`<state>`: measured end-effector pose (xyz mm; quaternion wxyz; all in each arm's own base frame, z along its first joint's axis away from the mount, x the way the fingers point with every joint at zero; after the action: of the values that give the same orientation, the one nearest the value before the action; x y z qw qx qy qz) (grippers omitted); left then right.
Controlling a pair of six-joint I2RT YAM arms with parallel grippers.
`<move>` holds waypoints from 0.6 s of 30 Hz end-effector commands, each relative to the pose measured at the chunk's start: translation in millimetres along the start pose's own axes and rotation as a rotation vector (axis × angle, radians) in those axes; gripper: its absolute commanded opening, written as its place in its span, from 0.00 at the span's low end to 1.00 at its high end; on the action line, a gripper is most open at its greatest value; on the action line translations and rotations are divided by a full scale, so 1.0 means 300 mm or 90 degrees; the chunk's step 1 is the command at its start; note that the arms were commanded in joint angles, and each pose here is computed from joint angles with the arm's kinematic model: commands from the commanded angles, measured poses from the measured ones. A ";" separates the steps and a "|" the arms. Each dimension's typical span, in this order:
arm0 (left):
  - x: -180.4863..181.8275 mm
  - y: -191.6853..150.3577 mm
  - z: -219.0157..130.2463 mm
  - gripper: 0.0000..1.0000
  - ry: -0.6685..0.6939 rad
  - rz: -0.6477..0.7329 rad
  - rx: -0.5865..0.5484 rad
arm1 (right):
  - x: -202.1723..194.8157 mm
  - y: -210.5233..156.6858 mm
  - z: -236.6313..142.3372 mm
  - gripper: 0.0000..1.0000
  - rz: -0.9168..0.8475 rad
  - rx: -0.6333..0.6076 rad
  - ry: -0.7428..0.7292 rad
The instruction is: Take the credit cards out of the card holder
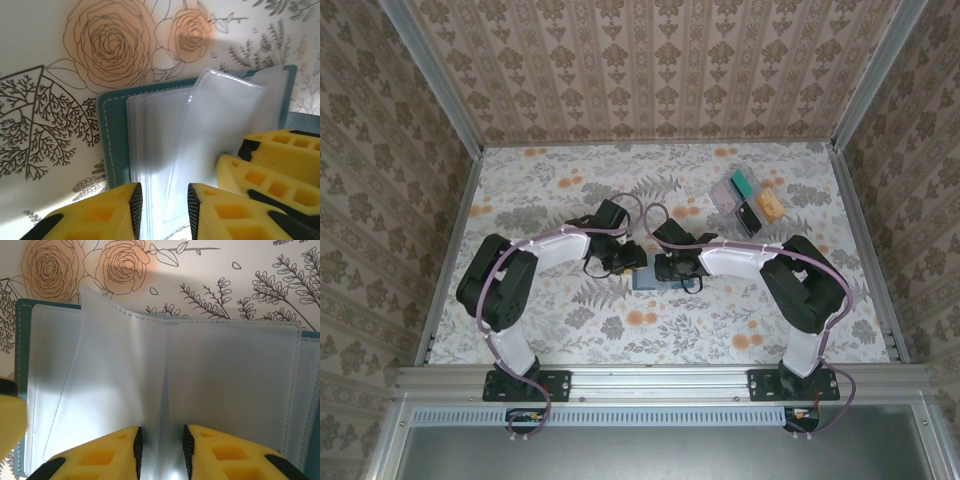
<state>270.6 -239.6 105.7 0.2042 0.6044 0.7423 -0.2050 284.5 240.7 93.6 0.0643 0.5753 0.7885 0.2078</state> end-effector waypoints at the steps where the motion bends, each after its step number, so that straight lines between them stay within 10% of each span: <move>1: -0.027 0.008 0.010 0.33 -0.005 0.015 0.007 | -0.032 -0.067 0.017 0.32 0.013 0.054 -0.016; 18: -0.038 0.005 0.021 0.29 -0.005 0.021 0.015 | -0.035 -0.070 0.017 0.32 0.015 0.054 -0.016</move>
<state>275.2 -244.4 106.2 0.2042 0.6064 0.7415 -0.2018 285.0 239.8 94.0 0.0614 0.5784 0.7851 0.2127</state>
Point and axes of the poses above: each hand's point on the last joint's axis, 136 mm out from that joint toward the fingers, its own z axis out along the fingers, its own x axis along the line the jaws close on, y = z × x, the point moved 8 cm from there along -z, back along the fingers, and after that the axes turned 13 degrees about -z, right-handed, at the moved point
